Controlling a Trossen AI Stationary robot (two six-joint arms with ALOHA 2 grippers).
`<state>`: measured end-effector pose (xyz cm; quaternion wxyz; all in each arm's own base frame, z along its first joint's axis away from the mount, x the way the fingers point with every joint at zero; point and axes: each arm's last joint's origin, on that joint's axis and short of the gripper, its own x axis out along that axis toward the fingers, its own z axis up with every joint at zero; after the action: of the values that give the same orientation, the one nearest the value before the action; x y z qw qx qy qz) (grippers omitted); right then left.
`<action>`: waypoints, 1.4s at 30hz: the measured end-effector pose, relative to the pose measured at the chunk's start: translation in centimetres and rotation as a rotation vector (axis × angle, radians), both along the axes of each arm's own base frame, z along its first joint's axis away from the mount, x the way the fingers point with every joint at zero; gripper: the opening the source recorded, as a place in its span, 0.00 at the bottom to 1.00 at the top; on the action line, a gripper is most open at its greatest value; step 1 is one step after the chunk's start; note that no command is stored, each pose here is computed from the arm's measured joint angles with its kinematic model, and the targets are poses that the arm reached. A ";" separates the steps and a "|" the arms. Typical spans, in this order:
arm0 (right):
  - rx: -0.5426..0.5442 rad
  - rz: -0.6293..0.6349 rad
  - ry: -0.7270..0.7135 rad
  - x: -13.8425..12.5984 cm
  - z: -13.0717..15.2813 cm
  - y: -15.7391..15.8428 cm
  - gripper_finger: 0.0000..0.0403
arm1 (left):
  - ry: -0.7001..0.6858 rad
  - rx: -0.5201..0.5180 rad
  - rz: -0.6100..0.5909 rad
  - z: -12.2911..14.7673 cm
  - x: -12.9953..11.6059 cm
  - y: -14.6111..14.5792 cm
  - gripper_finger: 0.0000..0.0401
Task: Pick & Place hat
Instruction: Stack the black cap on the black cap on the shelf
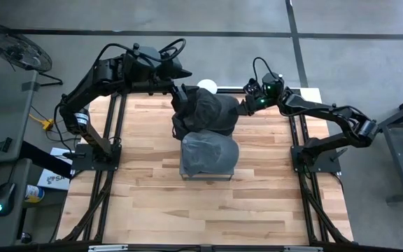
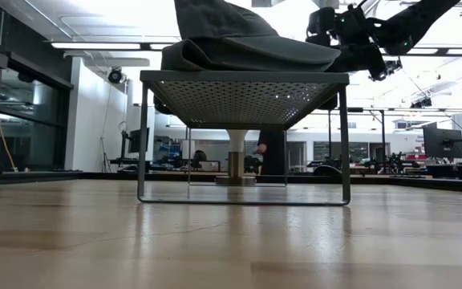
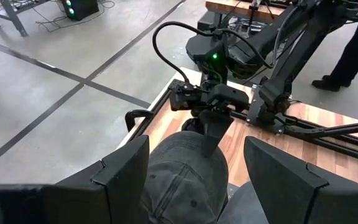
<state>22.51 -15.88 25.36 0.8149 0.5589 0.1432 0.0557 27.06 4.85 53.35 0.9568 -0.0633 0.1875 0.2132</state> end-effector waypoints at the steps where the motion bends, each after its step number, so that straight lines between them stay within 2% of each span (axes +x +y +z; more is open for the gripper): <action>1: 0.003 0.006 0.000 0.0 0.0 0.0 0.36 | 0.000 0.000 0.000 0.0 0.0 0.0 0.65; 8: 0.026 0.019 -0.003 -0.4 0.0 -0.4 0.47 | 0.000 0.000 0.000 0.0 0.0 0.0 0.65; 20: 0.021 0.047 -0.016 -0.7 0.2 -0.5 0.47 | 0.010 -0.031 0.013 -0.3 0.2 0.0 0.65; 24: 0.016 0.050 -0.018 -0.6 0.2 -0.4 0.47 | 0.033 -0.109 0.028 -1.5 1.9 0.3 0.65; 26: 0.016 0.050 -0.018 -0.6 0.2 -0.4 0.47 | 0.040 -0.183 0.057 -2.4 3.2 0.4 0.65; 30: 0.015 0.047 -0.018 -0.6 0.2 -0.4 0.47 | 0.029 -0.399 0.223 -4.5 5.2 1.2 0.65; 32: 0.014 0.047 -0.018 -0.6 0.2 -0.4 0.47 | 0.055 -0.475 0.303 -5.6 5.8 1.9 0.65; 38: 0.007 0.043 -0.024 -0.6 0.2 -0.4 0.47 | 0.143 -0.583 0.480 -7.4 5.3 3.9 0.65; 42: 0.001 0.046 -0.032 -0.6 0.3 -0.4 0.47 | 0.148 -0.641 0.492 -7.5 5.0 4.7 0.65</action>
<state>21.93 -16.32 25.67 0.8154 0.5548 0.1429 0.0833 32.06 9.57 45.82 0.7931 -0.3855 0.2920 0.3702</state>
